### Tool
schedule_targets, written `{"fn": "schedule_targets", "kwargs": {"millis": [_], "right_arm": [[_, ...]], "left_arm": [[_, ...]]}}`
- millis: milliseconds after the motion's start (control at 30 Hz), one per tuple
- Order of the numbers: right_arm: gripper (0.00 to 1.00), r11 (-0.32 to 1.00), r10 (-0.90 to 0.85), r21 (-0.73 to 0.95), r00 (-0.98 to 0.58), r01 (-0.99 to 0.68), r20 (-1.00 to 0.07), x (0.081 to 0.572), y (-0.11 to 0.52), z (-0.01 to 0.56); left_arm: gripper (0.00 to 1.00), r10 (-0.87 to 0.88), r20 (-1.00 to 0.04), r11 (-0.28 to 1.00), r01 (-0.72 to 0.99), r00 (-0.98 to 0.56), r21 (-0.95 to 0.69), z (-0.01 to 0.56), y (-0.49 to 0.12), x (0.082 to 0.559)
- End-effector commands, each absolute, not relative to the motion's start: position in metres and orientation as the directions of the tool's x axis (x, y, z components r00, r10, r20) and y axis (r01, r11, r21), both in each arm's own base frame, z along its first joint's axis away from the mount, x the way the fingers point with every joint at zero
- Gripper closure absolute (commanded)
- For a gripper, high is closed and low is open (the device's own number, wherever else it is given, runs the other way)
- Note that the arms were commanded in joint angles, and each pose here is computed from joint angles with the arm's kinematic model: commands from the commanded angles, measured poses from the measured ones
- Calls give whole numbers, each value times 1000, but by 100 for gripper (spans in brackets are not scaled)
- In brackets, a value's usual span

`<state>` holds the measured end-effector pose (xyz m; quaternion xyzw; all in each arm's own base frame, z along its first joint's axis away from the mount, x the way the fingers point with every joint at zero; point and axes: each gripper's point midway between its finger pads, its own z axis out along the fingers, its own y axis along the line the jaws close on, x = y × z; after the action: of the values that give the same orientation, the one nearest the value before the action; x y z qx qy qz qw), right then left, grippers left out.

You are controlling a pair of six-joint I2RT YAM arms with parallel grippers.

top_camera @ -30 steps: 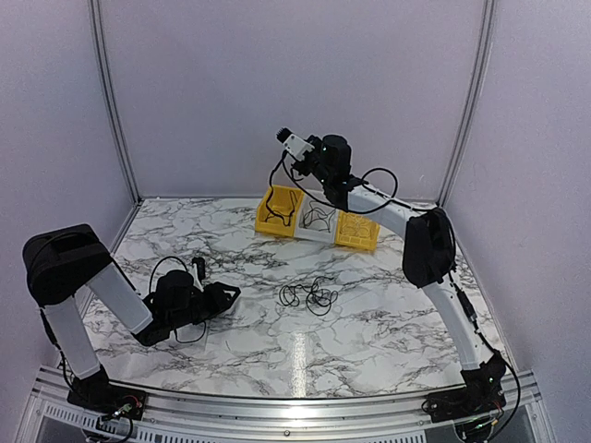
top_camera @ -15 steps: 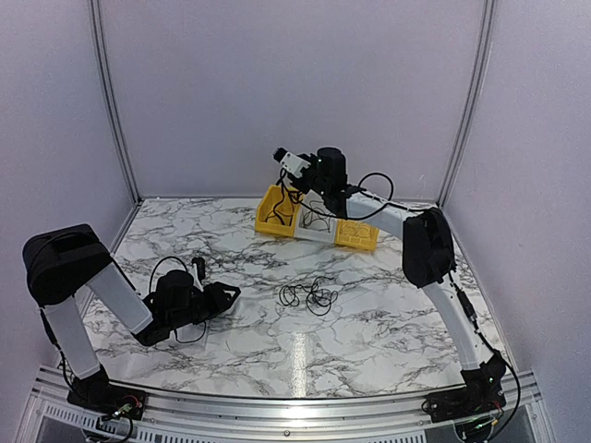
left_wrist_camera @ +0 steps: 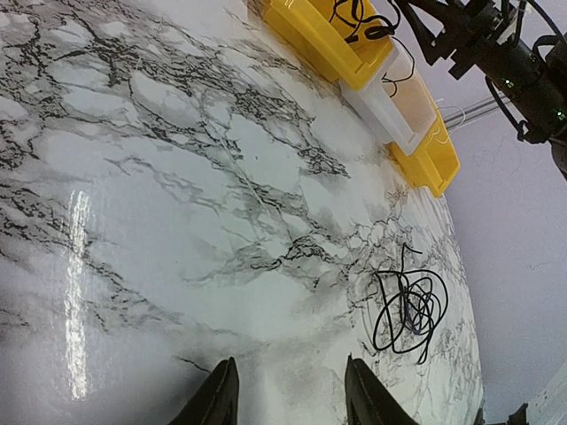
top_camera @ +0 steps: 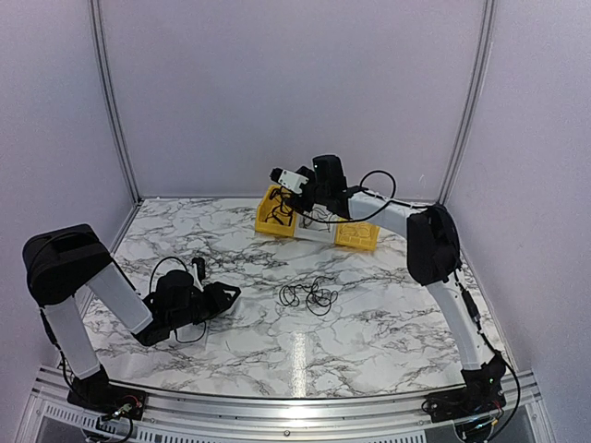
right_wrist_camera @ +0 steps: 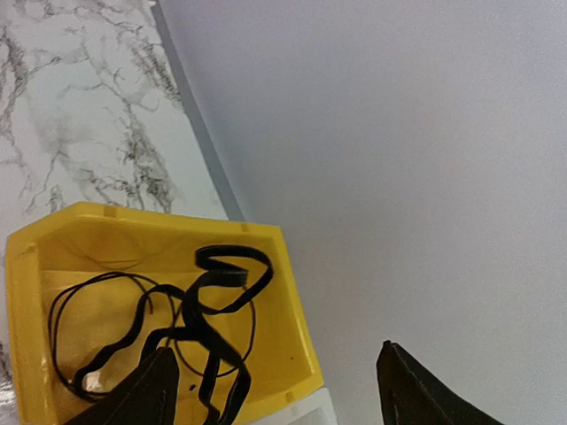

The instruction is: Untangle the cables

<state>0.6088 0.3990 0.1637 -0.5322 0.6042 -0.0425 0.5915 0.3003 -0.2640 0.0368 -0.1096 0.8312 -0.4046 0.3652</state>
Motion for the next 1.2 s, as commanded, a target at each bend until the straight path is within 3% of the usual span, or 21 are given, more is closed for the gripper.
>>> {"fn": "schedule_targets", "kwargs": {"millis": [0, 167, 300, 567, 733, 933, 1167], "right_arm": [[20, 312, -701, -594, 243, -742, -671, 566, 404, 177], [17, 317, -738, -577, 187, -753, -648, 557, 398, 171], [21, 333, -722, -533, 153, -778, -675, 542, 390, 183], [28, 230, -649, -396, 163, -889, -743, 443, 371, 218], [42, 153, -643, -240, 88, -959, -761, 377, 350, 201], [44, 101, -635, -92, 7, -991, -773, 327, 340, 169], [47, 144, -661, 54, -136, -988, -737, 321, 363, 130]], "left_arm": [[58, -476, -518, 644, 119, -710, -755, 40, -265, 303], [58, -479, -520, 633, 131, -707, -763, 47, -267, 302], [57, -477, -532, 626, 153, -700, -764, 55, -268, 302], [57, -389, -584, 594, 291, -713, -751, 76, -289, 295], [54, -304, -627, 565, 394, -718, -725, 85, -315, 290], [53, -195, -685, 620, 453, -702, -641, 70, -331, 301], [53, -136, -676, 661, 442, -724, -606, 48, -342, 312]]}}
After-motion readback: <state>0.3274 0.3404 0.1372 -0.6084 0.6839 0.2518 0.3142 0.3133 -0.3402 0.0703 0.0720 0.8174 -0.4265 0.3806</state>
